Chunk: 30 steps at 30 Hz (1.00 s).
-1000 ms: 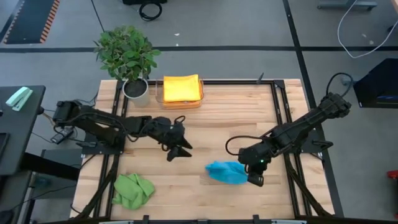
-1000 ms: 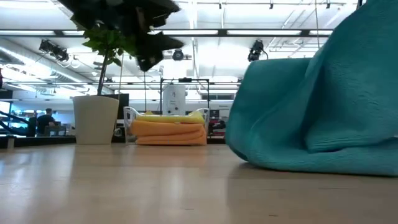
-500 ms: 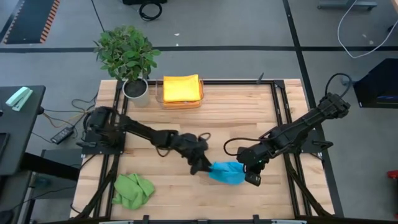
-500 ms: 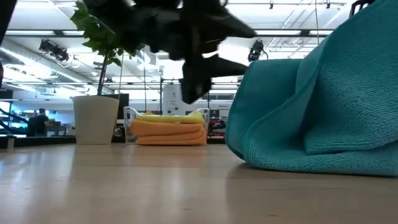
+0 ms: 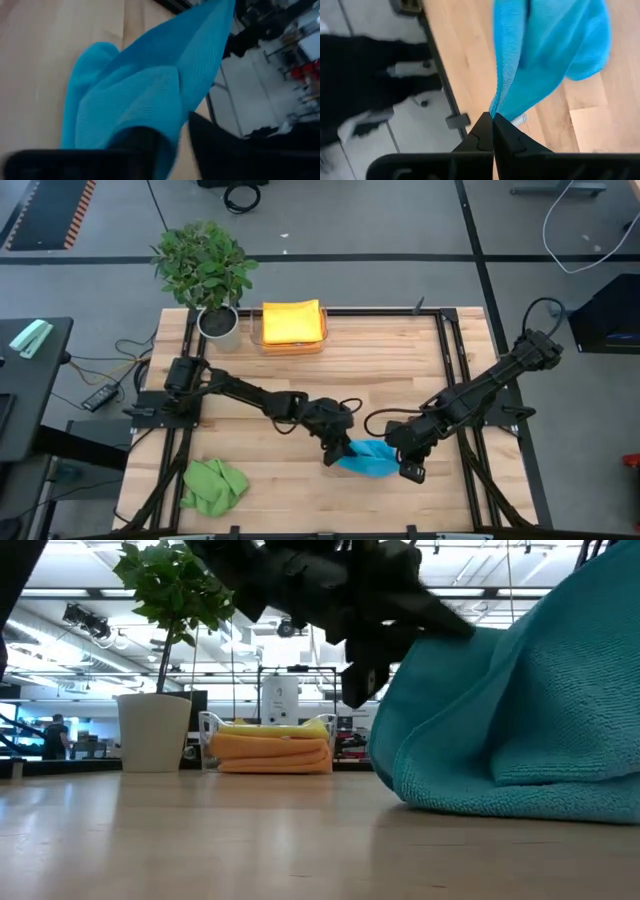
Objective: Fold microfiber towels
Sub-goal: Fold the blue microfiber cloth
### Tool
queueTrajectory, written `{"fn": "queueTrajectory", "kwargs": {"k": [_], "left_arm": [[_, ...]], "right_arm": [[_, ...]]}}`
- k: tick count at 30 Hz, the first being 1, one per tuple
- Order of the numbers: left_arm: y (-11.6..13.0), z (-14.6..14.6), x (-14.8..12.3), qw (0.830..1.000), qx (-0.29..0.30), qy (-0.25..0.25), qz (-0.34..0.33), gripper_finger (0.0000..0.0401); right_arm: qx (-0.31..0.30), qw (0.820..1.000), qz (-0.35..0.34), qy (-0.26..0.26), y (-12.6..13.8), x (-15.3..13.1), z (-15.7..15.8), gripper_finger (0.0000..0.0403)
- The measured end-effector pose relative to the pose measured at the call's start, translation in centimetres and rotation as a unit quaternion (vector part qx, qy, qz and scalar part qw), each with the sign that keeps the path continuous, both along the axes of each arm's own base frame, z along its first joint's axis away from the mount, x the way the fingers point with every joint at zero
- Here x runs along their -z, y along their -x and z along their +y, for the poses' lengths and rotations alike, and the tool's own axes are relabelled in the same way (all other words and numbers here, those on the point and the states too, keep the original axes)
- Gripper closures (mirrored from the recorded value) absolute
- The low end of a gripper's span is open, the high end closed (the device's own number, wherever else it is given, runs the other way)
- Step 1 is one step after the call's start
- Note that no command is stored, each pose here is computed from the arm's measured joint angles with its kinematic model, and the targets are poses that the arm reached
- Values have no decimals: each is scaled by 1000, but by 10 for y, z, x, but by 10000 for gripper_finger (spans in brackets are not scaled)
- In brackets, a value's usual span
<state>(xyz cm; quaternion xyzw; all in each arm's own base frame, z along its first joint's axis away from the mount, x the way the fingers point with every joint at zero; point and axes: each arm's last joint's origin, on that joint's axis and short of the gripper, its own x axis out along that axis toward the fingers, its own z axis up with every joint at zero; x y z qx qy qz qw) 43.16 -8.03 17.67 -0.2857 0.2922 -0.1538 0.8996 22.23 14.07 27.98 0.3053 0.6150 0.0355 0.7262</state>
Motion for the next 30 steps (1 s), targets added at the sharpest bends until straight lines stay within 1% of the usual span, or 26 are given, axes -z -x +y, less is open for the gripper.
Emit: {"fn": "queueTrajectory", "kwargs": {"k": [2, 3, 4, 6, 8, 10, 11, 12, 13, 14, 15, 16, 17, 18, 19, 20, 21, 22, 24, 26, 27, 29, 30], "left_arm": [[2, 8, -4, 1000, 2, -18, 3, 366], [5, 16, -9, 1000, 0, -29, 10, 381], [9, 26, -22, 999, -7, -39, 3, 384], [21, 53, -56, 997, -34, -69, -14, 391], [38, 79, -96, 991, -68, -111, -41, 394], [58, 102, -133, 980, -106, -153, -67, 394], [67, 112, -150, 975, -119, -170, -76, 395], [76, 121, -166, 970, -131, -185, -91, 395], [84, 130, -183, 964, -144, -197, -105, 395], [91, 137, -196, 960, -152, -208, -113, 395], [97, 143, -210, 955, -160, -219, -122, 395], [102, 148, -219, 951, -165, -230, -121, 396], [106, 152, -225, 950, -166, -240, -112, 396], [109, 155, -230, 949, -165, -250, -102, 397], [111, 155, -232, 948, -158, -260, -91, 397], [113, 152, -231, 950, -146, -266, -77, 397], [114, 147, -228, 953, -131, -266, -59, 397], [114, 139, -222, 957, -112, -264, -37, 397], [115, 119, -199, 963, -70, -261, 21, 397], [114, 93, -162, 961, -42, -262, 79, 397], [114, 79, -141, 960, -33, -260, 97, 398], [117, 49, -94, 961, -22, -250, 118, 398], [118, 34, -70, 963, -20, -240, 117, 398]], "right_arm": [[-30, 1000, -4, -4, 3, -1, 2, 402], [-49, 999, 0, -9, 6, -2, 3, 402], [-70, 997, 8, -11, 11, -6, 3, 402], [-108, 994, 34, 6, 25, -17, 1, 402], [-142, 987, 65, 45, 40, -33, -6, 402], [-167, 976, 88, 110, 53, -52, -19, 402], [-176, 969, 82, 152, 57, -63, -27, 402], [-189, 963, 40, 188, 56, -74, -32, 402], [-208, 953, -25, 218, 55, -85, -37, 402], [-229, 934, -86, 261, 56, -95, -42, 402], [-242, 908, -133, 315, 57, -106, -48, 402], [-246, 880, -171, 369, 58, -117, -55, 402], [-250, 854, -184, 418, 57, -125, -60, 402], [-252, 832, -187, 457, 59, -132, -68, 402], [-251, 820, -188, 479, 57, -136, -72, 402], [-244, 817, -192, 486, 54, -138, -75, 402], [-238, 822, -193, 480, 51, -138, -77, 402], [-240, 831, -189, 464, 48, -134, -77, 402], [-268, 853, -171, 413, 39, -115, -69, 402], [-298, 868, -153, 367, 26, -82, -52, 402], [-313, 871, -146, 348, 19, -59, -41, 402], [-336, 876, -152, 310, 10, -10, -17, 402], [-348, 877, -162, 289, 7, 17, -4, 402]]}}
